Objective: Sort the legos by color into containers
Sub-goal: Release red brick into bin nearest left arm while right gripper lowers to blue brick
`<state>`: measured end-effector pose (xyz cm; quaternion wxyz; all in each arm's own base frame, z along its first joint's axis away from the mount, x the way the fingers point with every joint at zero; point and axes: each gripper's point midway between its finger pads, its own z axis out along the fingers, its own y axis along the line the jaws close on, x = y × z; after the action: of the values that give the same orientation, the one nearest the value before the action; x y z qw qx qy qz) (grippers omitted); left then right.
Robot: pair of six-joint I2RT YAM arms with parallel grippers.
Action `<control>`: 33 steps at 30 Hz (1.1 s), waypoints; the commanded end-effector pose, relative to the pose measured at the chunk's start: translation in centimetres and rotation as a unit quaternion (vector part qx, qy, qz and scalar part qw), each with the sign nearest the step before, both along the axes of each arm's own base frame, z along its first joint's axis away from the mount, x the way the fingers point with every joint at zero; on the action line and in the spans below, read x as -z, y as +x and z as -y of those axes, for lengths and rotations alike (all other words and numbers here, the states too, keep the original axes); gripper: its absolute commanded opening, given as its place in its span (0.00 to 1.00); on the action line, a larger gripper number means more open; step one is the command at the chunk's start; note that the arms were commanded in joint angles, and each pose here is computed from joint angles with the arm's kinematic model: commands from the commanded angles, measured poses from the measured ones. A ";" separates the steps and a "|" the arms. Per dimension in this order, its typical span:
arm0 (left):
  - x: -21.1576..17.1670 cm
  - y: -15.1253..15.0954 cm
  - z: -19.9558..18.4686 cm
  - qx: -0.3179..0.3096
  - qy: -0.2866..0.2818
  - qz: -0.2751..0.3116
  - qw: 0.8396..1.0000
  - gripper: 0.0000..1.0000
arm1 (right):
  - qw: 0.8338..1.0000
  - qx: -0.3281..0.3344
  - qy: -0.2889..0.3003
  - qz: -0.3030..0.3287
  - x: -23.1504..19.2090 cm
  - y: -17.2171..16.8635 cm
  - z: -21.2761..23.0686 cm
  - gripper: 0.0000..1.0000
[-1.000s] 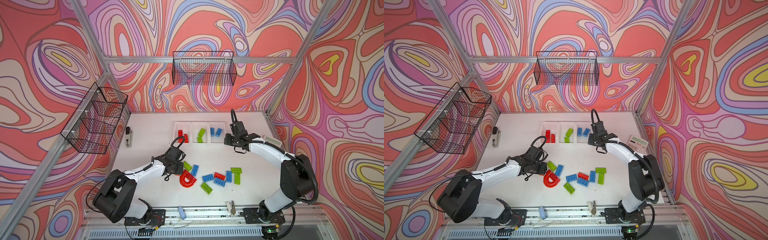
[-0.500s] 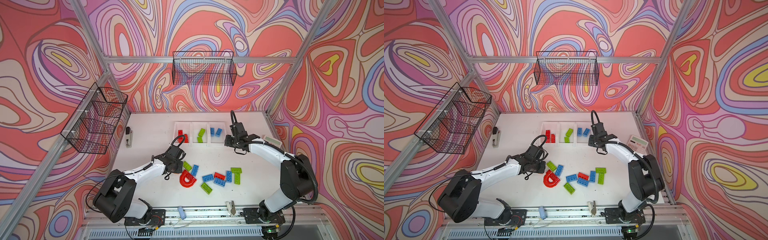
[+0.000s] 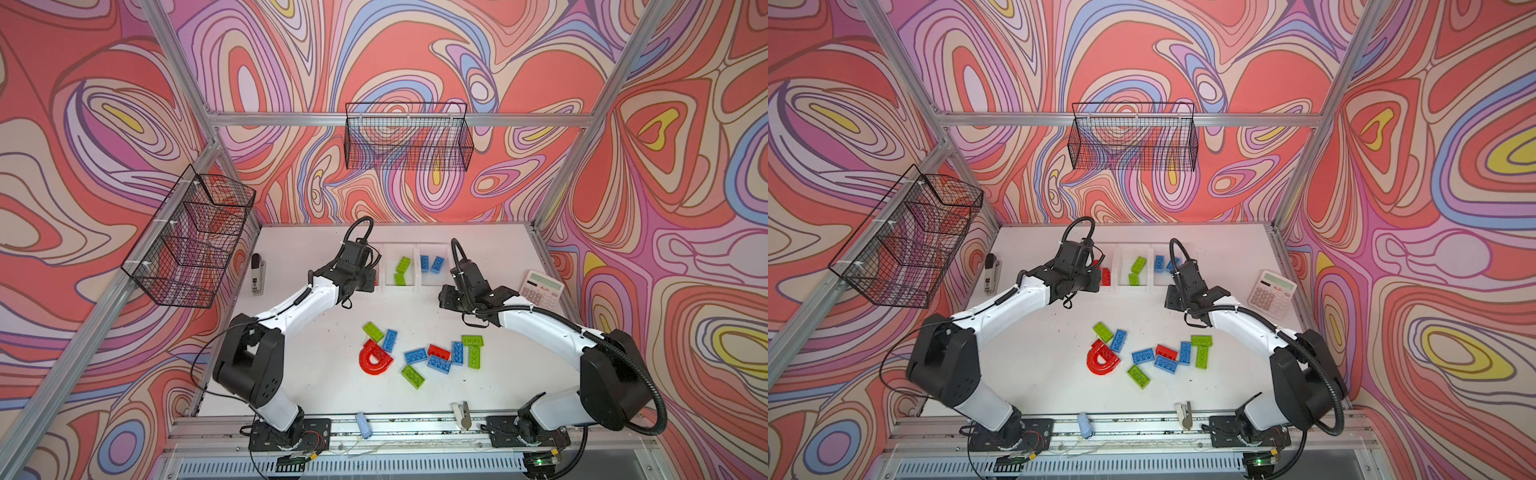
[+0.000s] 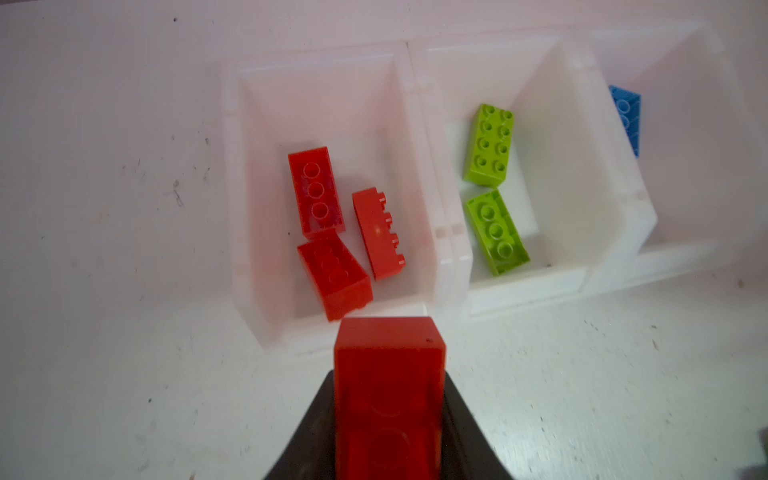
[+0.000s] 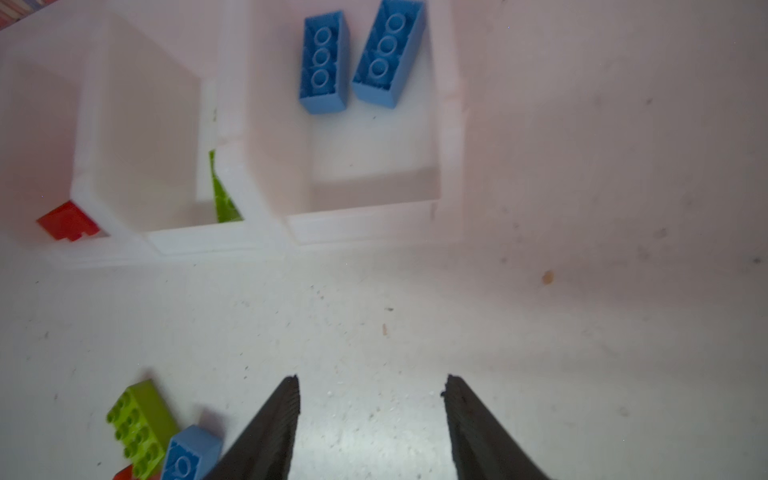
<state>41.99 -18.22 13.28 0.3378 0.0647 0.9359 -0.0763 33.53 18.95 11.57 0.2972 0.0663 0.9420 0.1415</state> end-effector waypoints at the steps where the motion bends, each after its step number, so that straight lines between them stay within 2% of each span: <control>1: 0.8 3.1 1.1 0.006 -0.011 0.007 1.000 0.31 | 1.000 0.014 0.016 -0.006 0.7 -1.7 -2.6 0.64; 5: 2.7 5.5 1.8 -0.007 -0.007 -0.003 1.000 0.34 | 0.999 0.000 0.049 -0.014 1.4 -3.6 -6.8 0.66; 7: 3.0 7.1 2.1 -0.019 -0.017 0.010 1.000 0.38 | 0.998 -0.014 0.058 -0.027 2.0 -4.4 -8.9 0.67; 12: 2.3 8.4 2.1 -0.032 -0.022 0.021 0.999 0.60 | 0.997 -0.043 0.043 -0.052 3.6 -6.0 -12.5 0.69; 15: 0.4 8.1 1.4 -0.037 -0.024 0.042 0.998 0.66 | 0.996 -0.050 0.035 -0.065 4.6 -6.2 -13.9 0.69; 18: -2.5 6.9 -0.2 -0.046 -0.024 0.069 0.996 0.68 | 0.995 -0.049 0.033 -0.077 5.7 -6.3 -14.7 0.69; 24: -7.6 2.2 -4.3 -0.063 -0.013 0.118 0.991 0.69 | 0.994 -0.042 0.028 -0.095 7.3 -6.1 -15.5 0.69; 28: -8.8 -1.5 -6.9 -0.075 -0.012 0.126 0.989 0.69 | 0.994 -0.039 0.021 -0.101 8.1 -6.0 -15.7 0.66; 33: -7.0 -6.2 -9.5 -0.088 0.005 0.092 0.992 0.68 | 0.993 -0.033 0.013 -0.111 9.3 -6.0 -15.6 0.58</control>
<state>38.18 -10.17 23.49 0.4757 -0.0124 0.8771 -0.0655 27.66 34.67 3.14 0.1926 0.0409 0.9663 0.1659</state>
